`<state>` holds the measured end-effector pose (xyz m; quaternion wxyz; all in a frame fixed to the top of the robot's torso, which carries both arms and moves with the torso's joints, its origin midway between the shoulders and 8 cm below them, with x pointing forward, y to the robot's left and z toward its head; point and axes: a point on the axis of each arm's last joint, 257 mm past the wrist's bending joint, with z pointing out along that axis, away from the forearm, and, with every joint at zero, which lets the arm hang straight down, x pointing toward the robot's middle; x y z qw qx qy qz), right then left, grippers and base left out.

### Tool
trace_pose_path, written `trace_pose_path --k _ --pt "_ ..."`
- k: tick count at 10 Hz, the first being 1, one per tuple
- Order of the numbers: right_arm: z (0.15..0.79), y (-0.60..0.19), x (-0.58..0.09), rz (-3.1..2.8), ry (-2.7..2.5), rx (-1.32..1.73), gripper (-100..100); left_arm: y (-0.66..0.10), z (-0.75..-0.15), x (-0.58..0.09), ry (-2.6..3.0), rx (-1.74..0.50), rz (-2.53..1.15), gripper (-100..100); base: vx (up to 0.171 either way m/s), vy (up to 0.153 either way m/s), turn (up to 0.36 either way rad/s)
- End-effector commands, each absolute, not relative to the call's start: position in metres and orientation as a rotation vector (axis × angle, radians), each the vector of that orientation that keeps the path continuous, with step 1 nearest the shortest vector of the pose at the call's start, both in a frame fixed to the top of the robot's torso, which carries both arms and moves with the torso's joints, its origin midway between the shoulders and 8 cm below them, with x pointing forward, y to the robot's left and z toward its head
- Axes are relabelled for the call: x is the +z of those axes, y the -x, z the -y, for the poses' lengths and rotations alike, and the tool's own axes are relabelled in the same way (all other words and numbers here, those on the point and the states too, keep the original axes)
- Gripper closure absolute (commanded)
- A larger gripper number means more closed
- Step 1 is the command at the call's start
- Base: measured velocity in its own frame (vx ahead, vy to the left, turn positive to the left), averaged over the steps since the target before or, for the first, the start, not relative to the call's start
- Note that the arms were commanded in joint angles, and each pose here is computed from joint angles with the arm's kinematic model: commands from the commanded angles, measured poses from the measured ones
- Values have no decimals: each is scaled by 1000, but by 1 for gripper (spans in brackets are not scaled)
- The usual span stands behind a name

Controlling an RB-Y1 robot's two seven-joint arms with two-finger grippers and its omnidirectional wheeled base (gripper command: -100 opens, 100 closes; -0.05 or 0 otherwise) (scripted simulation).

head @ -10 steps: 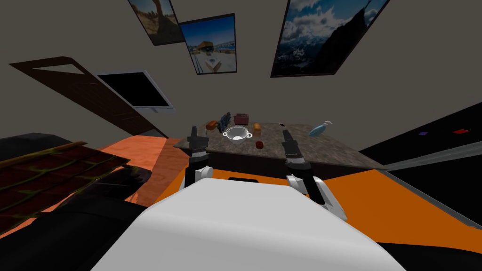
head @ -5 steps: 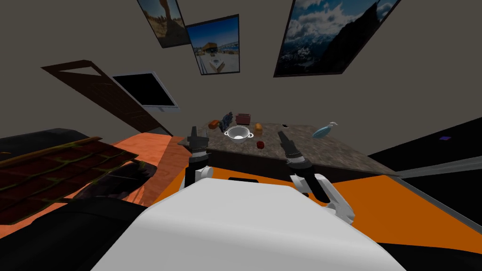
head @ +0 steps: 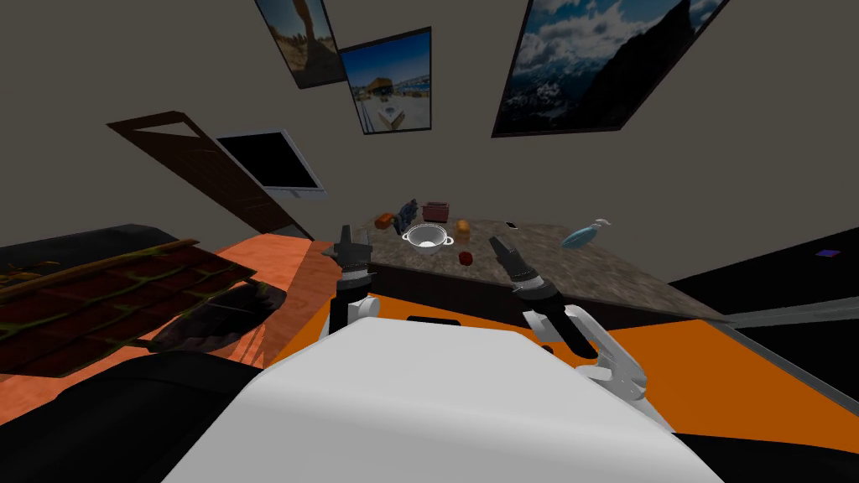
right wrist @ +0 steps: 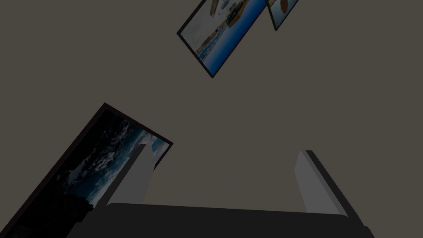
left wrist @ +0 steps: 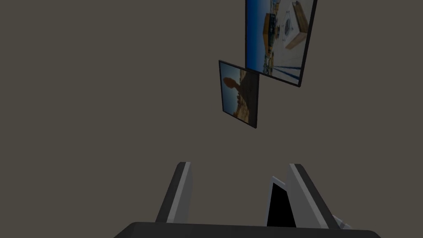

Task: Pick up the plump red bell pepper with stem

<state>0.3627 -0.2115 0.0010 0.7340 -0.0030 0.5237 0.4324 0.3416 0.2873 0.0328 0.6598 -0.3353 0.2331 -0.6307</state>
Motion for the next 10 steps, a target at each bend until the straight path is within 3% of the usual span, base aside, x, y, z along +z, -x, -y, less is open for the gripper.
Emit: trace_pose_path --k 1,10 --pt "208 -362 -1 -1178 60 934 -100 -342 -287 33 759 -1427 -528 0 -17 -30 84" --pt "193 -362 -17 -1292 343 829 -100 -342 -287 33 759 -1427 -528 0 -13 -17 67"
